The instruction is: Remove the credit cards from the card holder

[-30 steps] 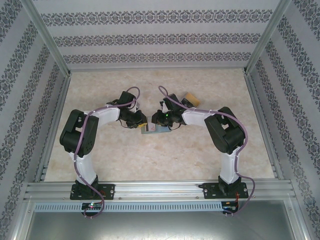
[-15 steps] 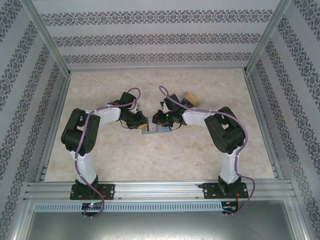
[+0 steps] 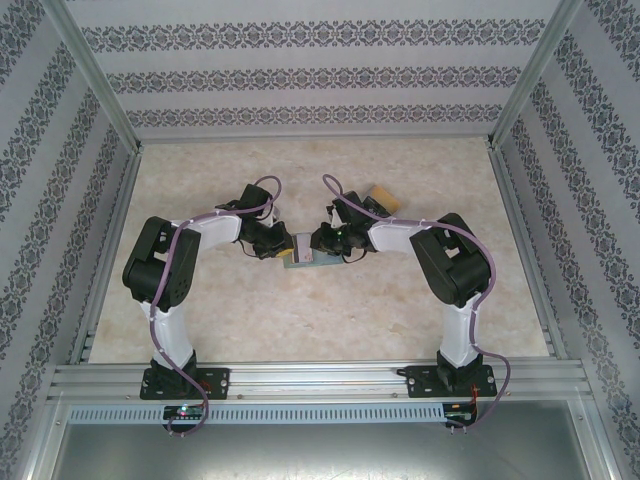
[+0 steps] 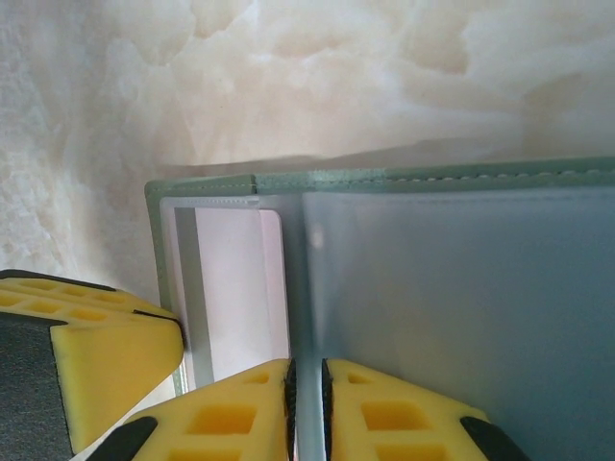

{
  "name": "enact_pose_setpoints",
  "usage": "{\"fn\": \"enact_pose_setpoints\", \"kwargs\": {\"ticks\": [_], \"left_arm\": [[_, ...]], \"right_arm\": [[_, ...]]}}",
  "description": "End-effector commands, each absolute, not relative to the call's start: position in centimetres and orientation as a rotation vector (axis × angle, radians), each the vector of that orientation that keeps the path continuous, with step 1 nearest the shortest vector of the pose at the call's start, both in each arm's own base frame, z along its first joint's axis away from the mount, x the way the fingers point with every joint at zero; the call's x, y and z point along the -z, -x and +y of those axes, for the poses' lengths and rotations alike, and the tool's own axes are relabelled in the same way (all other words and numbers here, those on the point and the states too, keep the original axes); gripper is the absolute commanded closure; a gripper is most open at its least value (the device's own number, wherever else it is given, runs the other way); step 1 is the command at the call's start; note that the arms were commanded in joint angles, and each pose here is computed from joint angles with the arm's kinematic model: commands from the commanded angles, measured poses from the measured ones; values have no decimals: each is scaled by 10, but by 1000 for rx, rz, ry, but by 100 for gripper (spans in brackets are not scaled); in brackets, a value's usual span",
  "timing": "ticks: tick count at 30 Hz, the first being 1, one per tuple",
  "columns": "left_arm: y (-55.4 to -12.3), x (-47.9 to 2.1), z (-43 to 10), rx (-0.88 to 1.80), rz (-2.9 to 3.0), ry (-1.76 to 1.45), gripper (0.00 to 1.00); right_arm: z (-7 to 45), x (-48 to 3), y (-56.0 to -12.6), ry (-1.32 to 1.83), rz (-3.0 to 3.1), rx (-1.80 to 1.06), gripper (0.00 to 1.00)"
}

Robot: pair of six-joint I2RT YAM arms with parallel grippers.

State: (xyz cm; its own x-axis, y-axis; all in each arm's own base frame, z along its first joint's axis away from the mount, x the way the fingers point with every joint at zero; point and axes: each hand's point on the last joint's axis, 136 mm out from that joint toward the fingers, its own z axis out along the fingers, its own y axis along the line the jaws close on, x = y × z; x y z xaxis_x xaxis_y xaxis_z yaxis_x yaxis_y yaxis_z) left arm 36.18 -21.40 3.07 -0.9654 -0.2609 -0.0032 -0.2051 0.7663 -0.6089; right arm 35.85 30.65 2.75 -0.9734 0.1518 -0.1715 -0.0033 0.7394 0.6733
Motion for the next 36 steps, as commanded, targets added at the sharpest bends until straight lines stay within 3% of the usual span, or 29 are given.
{"fn": "enact_pose_setpoints", "kwargs": {"ticks": [1,9,30,36], "left_arm": [[-350,-17,-211,928,2938,393,88],[-348,-15,-211,928,2947,397,88],[-348,-14,-211,920,2950,381,88],[-349,-13,-208,894,2954,374,86]], "right_arm": [[309,-33,-358,-101,2715,-1039,81],[314,-29,-356,-99,2726,-1079,86],[333,-31,-352,-39,2713,-1241,84],[328,-35,-353,-36,2689,-1225,91]]}}
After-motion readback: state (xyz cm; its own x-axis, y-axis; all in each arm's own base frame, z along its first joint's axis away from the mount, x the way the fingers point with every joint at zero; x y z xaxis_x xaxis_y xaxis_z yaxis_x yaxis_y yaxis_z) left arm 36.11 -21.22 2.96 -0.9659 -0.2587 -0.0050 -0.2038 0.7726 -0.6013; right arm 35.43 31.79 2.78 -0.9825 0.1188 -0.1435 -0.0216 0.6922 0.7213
